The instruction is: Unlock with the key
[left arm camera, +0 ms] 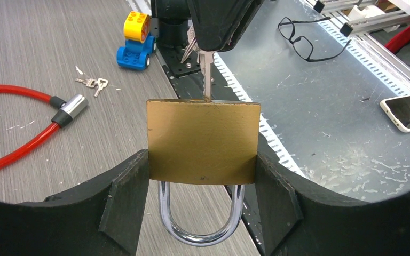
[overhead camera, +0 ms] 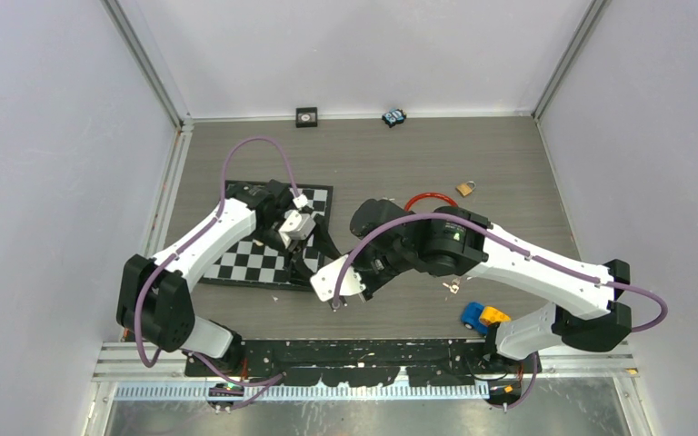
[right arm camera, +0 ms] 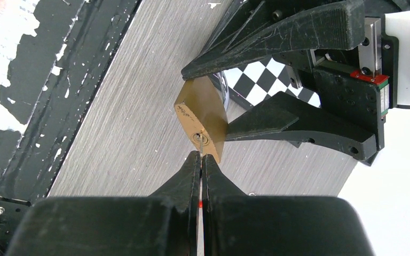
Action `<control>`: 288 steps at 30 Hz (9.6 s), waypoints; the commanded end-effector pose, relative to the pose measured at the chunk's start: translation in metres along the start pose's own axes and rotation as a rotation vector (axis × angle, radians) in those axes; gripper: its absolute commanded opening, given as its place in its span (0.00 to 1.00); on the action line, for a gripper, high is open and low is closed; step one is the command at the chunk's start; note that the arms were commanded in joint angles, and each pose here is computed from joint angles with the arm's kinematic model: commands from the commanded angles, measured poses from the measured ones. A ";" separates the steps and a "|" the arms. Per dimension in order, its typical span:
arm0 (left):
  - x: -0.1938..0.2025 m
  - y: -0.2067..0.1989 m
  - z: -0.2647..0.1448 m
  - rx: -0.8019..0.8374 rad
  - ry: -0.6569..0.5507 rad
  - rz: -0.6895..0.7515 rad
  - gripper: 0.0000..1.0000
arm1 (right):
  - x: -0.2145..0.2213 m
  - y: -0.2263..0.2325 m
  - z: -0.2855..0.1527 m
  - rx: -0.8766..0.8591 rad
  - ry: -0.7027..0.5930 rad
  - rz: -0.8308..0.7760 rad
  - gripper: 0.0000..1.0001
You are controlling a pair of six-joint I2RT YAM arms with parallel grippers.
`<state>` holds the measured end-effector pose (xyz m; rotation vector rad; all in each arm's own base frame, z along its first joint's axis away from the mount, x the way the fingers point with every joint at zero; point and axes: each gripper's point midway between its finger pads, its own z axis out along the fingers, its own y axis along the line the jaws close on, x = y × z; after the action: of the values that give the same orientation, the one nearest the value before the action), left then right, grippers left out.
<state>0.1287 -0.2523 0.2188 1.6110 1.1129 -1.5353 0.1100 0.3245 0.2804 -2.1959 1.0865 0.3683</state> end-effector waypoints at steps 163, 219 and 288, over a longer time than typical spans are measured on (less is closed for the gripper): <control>-0.110 0.015 -0.017 -0.055 -0.162 0.034 0.00 | 0.073 -0.084 -0.065 0.443 -0.175 0.565 0.00; 0.104 0.166 0.016 -0.610 0.605 0.096 0.00 | 0.177 -0.062 -0.056 0.513 -0.359 1.126 0.01; -0.059 0.209 0.010 -1.202 0.860 0.826 0.52 | 0.202 -0.098 -0.037 0.187 -0.806 1.850 0.01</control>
<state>0.3082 -0.3543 0.2460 1.4672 1.1728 0.4217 0.3099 0.2195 0.2429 -0.1146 2.1057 1.5192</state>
